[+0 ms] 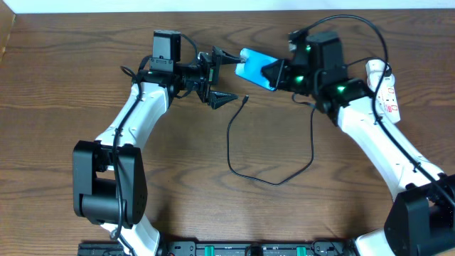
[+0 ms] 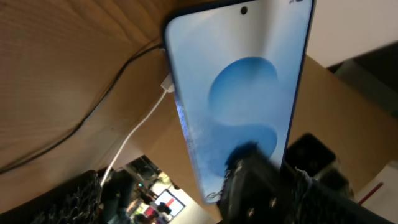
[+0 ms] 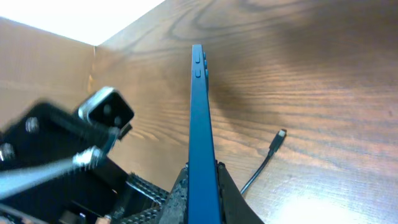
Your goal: Plug charger to phone and switch on socket
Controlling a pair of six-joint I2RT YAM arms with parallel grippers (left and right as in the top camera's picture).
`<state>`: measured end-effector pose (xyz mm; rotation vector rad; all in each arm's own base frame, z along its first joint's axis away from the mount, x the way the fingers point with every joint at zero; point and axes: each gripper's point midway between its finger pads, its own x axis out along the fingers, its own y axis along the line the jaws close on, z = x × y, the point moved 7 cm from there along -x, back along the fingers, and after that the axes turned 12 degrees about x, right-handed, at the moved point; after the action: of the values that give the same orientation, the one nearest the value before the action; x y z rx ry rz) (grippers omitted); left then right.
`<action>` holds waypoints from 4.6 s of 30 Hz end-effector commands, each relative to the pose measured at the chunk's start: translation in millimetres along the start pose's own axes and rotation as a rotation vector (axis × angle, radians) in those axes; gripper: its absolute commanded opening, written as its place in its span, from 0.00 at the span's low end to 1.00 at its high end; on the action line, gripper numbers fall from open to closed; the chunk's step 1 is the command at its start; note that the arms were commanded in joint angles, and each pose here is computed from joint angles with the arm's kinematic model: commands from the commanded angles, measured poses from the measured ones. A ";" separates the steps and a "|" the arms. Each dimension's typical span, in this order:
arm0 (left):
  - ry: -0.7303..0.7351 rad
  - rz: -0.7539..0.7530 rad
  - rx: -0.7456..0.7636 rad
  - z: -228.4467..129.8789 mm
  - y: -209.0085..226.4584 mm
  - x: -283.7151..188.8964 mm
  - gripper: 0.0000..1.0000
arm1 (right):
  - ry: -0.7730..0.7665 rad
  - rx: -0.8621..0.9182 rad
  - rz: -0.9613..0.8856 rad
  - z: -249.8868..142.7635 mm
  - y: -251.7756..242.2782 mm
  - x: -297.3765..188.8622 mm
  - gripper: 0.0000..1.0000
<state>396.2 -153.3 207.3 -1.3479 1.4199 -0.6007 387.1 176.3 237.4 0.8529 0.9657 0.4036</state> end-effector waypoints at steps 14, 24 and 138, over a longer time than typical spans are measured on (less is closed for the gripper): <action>-0.062 -0.043 0.154 3.2 -23.9 -4.3 0.93 | 0.044 0.695 0.132 -0.8 34.5 -5.9 0.01; -0.153 -0.120 0.080 15.1 -44.7 -7.7 0.74 | 0.093 0.696 0.220 -15.1 63.1 0.3 0.01; -0.138 -0.269 0.518 42.2 -36.9 -122.8 0.07 | 0.422 0.149 -0.019 -60.0 -115.5 142.3 0.01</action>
<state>431.9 -34.8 250.4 -1.1902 0.9234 -0.8859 403.7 241.0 52.7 0.9298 1.3951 0.3590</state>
